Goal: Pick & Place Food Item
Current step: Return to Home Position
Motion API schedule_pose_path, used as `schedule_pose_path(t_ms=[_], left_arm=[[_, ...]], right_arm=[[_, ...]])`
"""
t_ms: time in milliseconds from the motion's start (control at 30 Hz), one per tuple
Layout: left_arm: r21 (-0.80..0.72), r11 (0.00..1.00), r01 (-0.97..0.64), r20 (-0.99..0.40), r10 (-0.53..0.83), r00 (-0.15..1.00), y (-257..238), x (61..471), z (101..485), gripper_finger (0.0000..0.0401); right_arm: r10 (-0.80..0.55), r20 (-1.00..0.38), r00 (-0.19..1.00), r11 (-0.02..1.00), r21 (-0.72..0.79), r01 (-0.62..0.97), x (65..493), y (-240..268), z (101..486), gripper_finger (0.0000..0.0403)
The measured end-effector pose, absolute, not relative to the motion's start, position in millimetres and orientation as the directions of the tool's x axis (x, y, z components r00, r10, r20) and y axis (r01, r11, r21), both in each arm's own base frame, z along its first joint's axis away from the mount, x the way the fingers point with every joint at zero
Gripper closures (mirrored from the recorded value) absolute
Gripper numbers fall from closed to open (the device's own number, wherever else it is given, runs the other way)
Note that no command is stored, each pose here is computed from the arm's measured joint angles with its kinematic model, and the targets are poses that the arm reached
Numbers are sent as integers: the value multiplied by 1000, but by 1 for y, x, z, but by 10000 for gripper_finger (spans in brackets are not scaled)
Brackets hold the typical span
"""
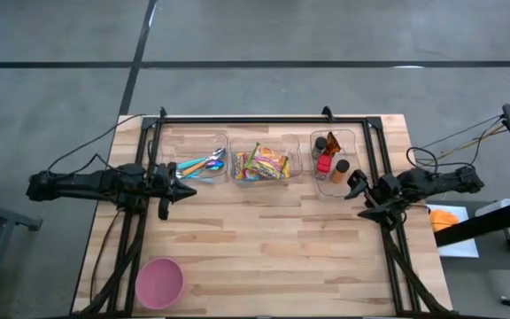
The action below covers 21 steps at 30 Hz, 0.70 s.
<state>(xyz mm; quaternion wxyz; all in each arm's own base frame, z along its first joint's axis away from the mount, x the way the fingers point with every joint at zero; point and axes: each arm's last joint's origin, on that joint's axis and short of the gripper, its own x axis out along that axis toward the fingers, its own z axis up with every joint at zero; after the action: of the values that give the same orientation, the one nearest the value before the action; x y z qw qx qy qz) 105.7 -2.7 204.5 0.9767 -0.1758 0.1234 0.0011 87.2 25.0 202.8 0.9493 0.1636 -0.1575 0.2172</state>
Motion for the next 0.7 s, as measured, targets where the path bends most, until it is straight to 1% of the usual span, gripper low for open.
schedule_pose_path(t_ms=[133,200,333,500,700], left_arm=[[-342,939,-46,-232,-37,972,-4,109,184,383],[-354,935,-32,-198,-42,979,-5,110,176,383],[-353,935,-22,-173,-42,984,-5,109,176,383],[-327,945,-24,-184,-39,982,-5,109,171,383],[-325,945,-22,-164,-34,986,-5,110,156,383]], right_arm=[[342,327,881,862,264,-433,89,25,198,136],[336,319,886,866,266,-424,90,25,197,136],[337,320,885,867,260,-424,89,25,198,136],[338,238,911,874,279,-397,92,25,190,136],[267,181,946,906,289,-311,94,23,184,136]])
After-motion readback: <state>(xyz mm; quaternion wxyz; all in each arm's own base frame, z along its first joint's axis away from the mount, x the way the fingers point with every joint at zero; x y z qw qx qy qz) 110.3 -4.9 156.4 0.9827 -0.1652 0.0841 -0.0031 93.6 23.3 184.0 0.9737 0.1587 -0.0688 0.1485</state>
